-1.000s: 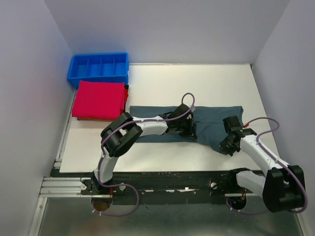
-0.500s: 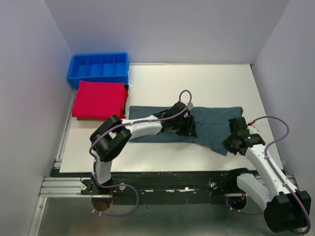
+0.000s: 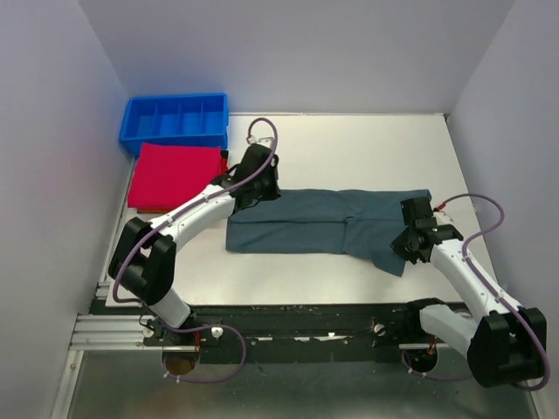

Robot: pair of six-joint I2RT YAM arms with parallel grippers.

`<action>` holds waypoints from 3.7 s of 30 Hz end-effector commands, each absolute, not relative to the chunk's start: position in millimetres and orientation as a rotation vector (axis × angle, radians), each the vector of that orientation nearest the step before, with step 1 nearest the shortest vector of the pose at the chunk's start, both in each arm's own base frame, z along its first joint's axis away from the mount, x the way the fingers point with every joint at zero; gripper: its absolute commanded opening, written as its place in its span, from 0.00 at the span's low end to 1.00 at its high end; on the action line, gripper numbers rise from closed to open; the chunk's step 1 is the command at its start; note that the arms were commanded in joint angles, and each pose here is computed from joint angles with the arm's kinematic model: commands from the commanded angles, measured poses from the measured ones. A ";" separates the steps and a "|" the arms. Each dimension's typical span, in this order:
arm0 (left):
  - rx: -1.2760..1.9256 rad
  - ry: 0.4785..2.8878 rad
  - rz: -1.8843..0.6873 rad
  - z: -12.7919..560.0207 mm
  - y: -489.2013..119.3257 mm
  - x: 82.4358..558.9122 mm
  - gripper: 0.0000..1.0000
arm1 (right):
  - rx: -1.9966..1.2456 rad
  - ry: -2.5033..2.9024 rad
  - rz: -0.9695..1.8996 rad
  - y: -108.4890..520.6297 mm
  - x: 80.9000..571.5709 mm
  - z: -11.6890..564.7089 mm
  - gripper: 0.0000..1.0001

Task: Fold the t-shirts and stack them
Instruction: Fold the other side of the tshirt into a rectangle, then rotate the tshirt 90 degrees

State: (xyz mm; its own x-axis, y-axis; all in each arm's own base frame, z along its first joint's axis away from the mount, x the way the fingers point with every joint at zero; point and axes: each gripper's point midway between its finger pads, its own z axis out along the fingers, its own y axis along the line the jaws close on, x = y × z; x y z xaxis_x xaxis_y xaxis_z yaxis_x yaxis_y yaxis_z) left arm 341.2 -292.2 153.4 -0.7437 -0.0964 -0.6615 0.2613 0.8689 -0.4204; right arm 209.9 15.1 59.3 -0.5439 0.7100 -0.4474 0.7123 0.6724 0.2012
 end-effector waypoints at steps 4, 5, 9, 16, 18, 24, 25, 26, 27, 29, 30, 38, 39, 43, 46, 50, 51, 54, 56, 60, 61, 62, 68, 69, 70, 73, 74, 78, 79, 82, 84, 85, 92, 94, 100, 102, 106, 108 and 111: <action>-0.078 2.452 -0.291 93.4 -203.3 377.5 0.00 | 1.148 2.374 -0.038 16.2 236.6 56.8 0.01; -0.097 2.476 -0.295 84.9 -200.4 380.0 0.00 | 1.152 2.381 -0.034 17.7 238.8 55.2 0.01; -0.177 2.527 -0.312 59.2 -187.3 385.9 0.00 | 1.179 2.416 -0.062 19.8 245.5 46.6 0.01; -0.248 2.588 -0.338 28.0 -180.7 373.6 0.00 | 1.229 2.524 -0.148 24.1 250.7 25.2 0.01; -0.268 2.609 -0.371 18.4 -183.2 365.3 0.00 | 1.204 2.571 -0.166 26.1 255.1 21.0 0.01; -0.271 2.668 -0.481 -6.5 -186.5 325.8 0.00 | 1.159 2.664 -0.345 19.0 264.9 14.7 0.01; -0.276 2.667 -0.473 -7.6 -183.5 321.3 0.00 | 1.154 2.675 -0.374 19.6 264.7 15.7 0.01; -0.277 2.670 -0.470 -9.0 -181.1 314.8 0.00 | 1.136 2.674 -0.393 20.7 268.6 16.6 0.01; -0.276 2.668 -0.476 -9.5 -180.6 310.0 0.00 | 1.121 2.683 -0.399 22.1 271.6 15.4 0.01; -0.276 2.677 -0.478 -11.4 -179.6 295.7 0.00 | 1.088 2.685 -0.408 24.5 280.2 17.8 0.01; -0.272 2.672 -0.486 -9.6 -182.0 289.4 0.00 | 1.061 2.693 -0.405 26.1 286.0 19.2 0.01; -0.230 2.674 -0.509 -5.3 -191.7 218.2 0.00 | 0.851 2.743 -0.439 39.5 340.2 26.3 0.01; -0.217 2.683 -0.520 -5.9 -195.6 207.8 0.00 | 0.830 2.740 -0.459 40.7 348.9 29.0 0.00; -0.177 2.723 -0.567 -13.1 -208.3 167.8 0.00 | 0.664 2.820 -0.426 65.3 379.3 22.3 0.01; -0.162 2.757 -0.631 -21.8 -216.7 138.2 0.00 | 0.532 2.841 -0.418 93.6 405.5 24.8 0.01; -0.135 2.772 -0.686 -21.2 -231.4 113.3 0.00 | 0.365 2.861 -0.387 137.4 424.4 18.2 0.01; -0.125 2.773 -0.703 -18.7 -236.0 108.7 0.00 | 0.340 2.870 -0.374 147.0 425.7 15.9 0.01; -0.108 2.743 -0.733 -11.2 -248.9 101.2 0.00 | 0.307 2.882 -0.295 169.2 433.7 8.8 0.01; -0.076 2.733 -0.778 -4.9 -262.0 91.8 0.00 | 0.290 2.883 -0.192 184.1 439.7 4.6 0.01; -0.032 2.760 -0.807 -1.4 -282.4 75.0 0.00 | 0.263 2.835 -0.081 198.6 454.5 9.1 0.01; -0.025 2.775 -0.794 -3.7 -283.8 71.8 0.00 | 0.274 2.824 -0.129 193.3 456.7 10.3 0.01; -0.010 2.779 -0.803 -2.6 -288.4 68.1 0.00 | 0.281 2.797 -0.175 188.1 462.7 16.7 0.01; 0.004 2.750 -0.876 7.1 -303.6 60.2 0.00 | 0.264 2.723 -0.269 166.1 486.5 28.7 0.01; 0.016 2.727 -0.885 13.9 -307.8 63.9 0.00 | 0.280 2.725 -0.281 159.6 488.6 26.7 0.01; 0.035 2.716 -0.852 18.5 -305.5 67.4 0.00 | 0.295 2.730 -0.286 154.5 489.9 26.0 0.01; 0.059 2.643 -0.817 41.9 -302.8 89.2 0.00 | 0.317 2.728 -0.258 143.7 496.2 28.5 0.01; 0.049 2.619 -0.832 51.8 -302.5 98.6 0.00 | 0.305 2.723 -0.234 144.2 498.9 31.1 0.01; 0.014 2.513 -0.877 88.1 -290.0 144.9 0.00 | 0.281 2.688 -0.166 143.5 509.5 49.8 0.08; 0.007 2.470 -0.880 103.0 -288.0 158.6 0.00 | 0.275 2.685 -0.129 147.0 510.4 53.8 0.09; -0.026 2.374 -0.827 135.5 -273.3 204.5 0.02 | 0.268 2.664 -0.041 154.1 504.6 66.1 0.03; -0.033 2.326 -0.805 150.5 -268.7 231.5 0.00 | 0.261 2.621 0.052 161.9 500.4 74.6 0.01; -0.049 2.298 -0.799 156.6 -266.4 245.4 0.00 | 0.254 2.610 0.085 163.3 494.6 76.7 0.01; -0.119 2.286 -0.872 151.0 -283.7 323.9 0.00 | 0.312 2.563 0.092 154.2 467.6 83.6 0.01; -0.101 2.297 -0.865 145.7 -293.1 341.2 0.00 | 0.262 2.507 0.139 157.2 456.6 91.2 0.01; -0.043 2.361 -0.833 119.1 -319.4 376.6 0.00 | 0.307 2.550 0.163 150.1 413.1 78.3 0.01; -0.045 2.375 -0.821 108.8 -323.0 382.8 0.00 | 0.299 2.567 0.188 152.4 403.8 69.3 0.01; -0.064 2.414 -0.793 86.6 -325.5 394.1 0.00 | 0.303 2.636 0.179 153.7 392.5 42.4 0.01; -0.072 2.423 -0.783 78.9 -326.7 400.6 0.00 | 0.329 2.679 0.138 150.8 389.3 27.6 0.01; -0.088 2.454 -0.734 61.3 -323.8 412.0 0.00 | 0.386 2.722 0.027 141.9 391.1 13.3 0.01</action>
